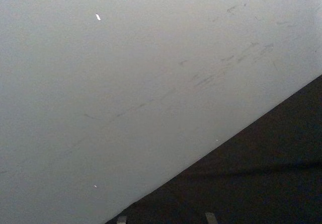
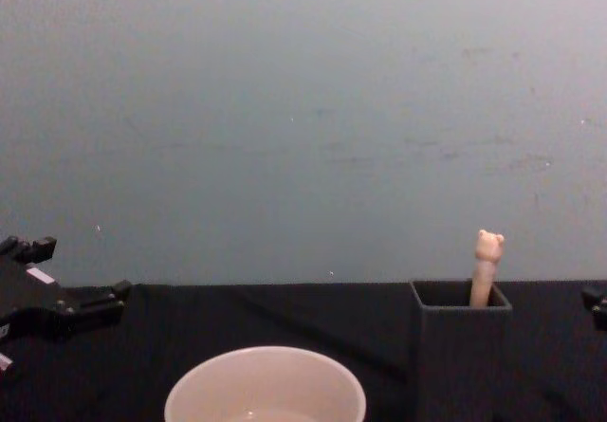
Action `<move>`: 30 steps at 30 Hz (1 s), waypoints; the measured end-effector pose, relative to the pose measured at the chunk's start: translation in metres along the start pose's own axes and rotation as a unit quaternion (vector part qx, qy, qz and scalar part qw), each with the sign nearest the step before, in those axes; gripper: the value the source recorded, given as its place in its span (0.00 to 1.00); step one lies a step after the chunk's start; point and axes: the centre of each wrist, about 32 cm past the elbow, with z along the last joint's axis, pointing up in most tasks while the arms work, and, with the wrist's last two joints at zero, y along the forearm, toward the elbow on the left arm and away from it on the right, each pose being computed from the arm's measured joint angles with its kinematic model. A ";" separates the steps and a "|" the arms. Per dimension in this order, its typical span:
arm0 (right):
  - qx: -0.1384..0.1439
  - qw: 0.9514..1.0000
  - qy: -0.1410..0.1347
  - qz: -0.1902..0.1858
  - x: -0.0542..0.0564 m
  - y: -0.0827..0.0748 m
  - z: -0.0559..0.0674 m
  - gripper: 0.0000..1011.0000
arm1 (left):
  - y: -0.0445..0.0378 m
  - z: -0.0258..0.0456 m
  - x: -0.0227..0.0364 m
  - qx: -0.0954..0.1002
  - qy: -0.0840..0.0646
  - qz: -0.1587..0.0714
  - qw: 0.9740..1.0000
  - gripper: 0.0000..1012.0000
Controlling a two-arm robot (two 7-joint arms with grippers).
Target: Pick up the stirring spoon with one hand, stir inside the cup, then place it back in its original position.
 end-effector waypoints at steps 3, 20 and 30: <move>0.000 1.000 0.000 0.000 0.000 0.000 0.000 0.99 | 0.0000 0.0000 0.0000 0.000 0.000 0.000 1.000 0.99; 0.000 1.000 0.000 0.000 0.000 0.000 0.000 0.99 | 0.0000 0.0000 0.0000 0.000 0.000 0.000 1.000 0.99; 0.000 1.000 0.000 0.000 0.000 0.000 0.000 0.99 | 0.0000 0.0000 0.0000 0.000 0.000 0.000 1.000 0.99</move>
